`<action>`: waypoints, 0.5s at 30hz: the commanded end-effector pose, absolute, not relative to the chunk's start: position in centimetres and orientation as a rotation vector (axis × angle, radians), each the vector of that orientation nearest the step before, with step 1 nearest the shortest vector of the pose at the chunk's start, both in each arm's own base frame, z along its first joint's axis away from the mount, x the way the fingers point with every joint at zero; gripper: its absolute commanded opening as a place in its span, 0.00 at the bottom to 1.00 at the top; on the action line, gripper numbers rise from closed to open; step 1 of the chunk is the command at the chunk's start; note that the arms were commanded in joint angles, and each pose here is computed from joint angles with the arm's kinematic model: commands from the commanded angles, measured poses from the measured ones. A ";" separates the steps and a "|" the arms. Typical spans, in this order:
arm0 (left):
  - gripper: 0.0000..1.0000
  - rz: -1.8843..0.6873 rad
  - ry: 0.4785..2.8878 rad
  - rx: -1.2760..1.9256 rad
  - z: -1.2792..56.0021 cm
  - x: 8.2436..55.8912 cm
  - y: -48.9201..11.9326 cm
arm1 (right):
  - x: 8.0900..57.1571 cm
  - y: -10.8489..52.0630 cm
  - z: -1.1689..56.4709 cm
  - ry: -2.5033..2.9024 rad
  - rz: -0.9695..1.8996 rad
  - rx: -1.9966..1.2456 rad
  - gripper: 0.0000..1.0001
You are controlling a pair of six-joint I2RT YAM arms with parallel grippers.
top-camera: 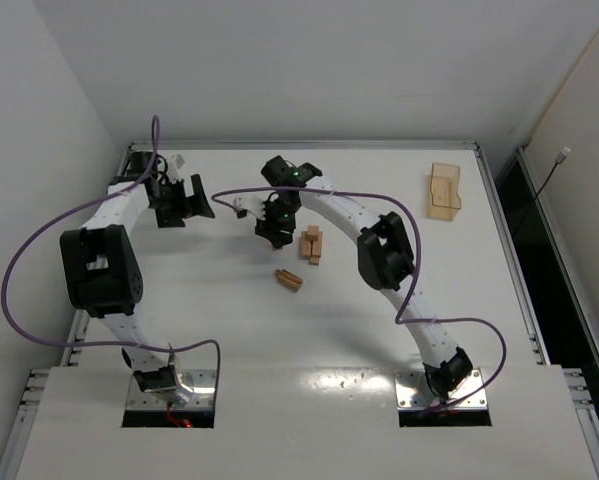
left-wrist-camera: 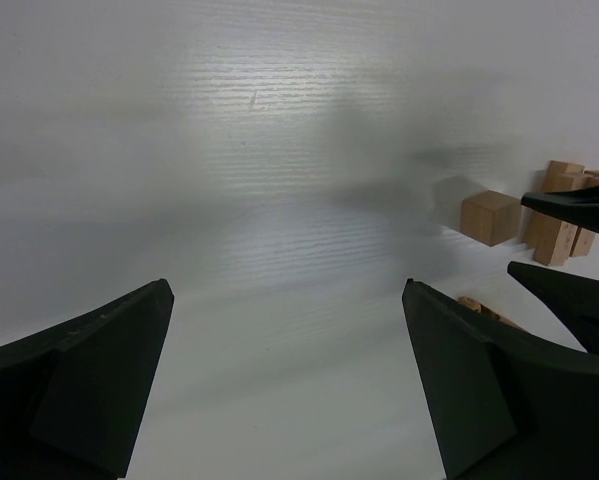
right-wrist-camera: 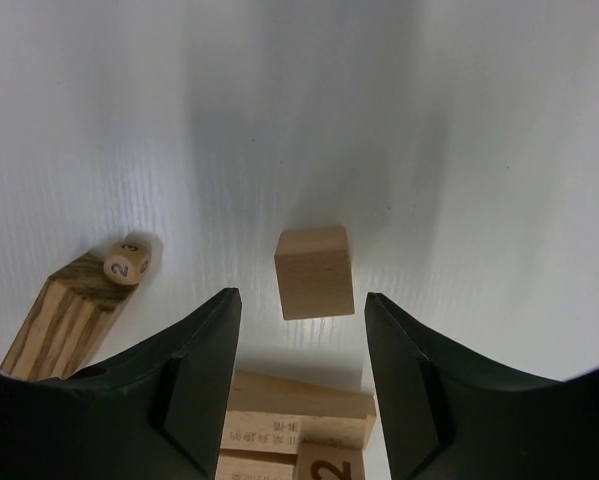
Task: Build the wood block tower
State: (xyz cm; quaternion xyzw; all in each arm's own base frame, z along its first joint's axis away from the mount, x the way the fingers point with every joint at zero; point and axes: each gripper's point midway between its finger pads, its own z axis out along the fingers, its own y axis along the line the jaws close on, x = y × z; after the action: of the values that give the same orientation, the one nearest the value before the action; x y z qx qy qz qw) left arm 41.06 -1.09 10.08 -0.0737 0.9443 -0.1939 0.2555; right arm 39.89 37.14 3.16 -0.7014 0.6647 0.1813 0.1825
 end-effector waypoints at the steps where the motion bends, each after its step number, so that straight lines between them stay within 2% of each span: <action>1: 0.99 -0.544 2.514 -0.189 11.6 42.2 -0.7 | 40.5 38.0 3.2 1.841 0.488 -1.977 0.49; 8: 0.99 -0.555 2.512 -0.185 11.7 42.1 -0.9 | 40.2 38.0 1.6 1.854 0.468 -2.012 0.47; 11: 0.99 -0.554 2.518 -0.200 11.4 41.9 -0.5 | 40.1 38.0 1.0 1.863 0.471 -2.017 0.38; 12: 0.99 -0.554 2.518 -0.200 11.4 41.9 -0.5 | 40.3 37.8 1.0 1.867 0.457 -2.018 0.32; 15: 0.99 -0.554 2.518 -0.200 11.4 41.9 -0.5 | 40.3 37.8 1.0 1.867 0.457 -2.018 0.22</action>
State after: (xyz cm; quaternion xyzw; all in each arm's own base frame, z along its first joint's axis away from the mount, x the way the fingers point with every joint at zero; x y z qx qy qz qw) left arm 41.16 -0.92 10.30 -0.0757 0.9424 -0.1991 0.2580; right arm 39.65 37.02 0.66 -0.7071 0.6682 0.1658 0.1613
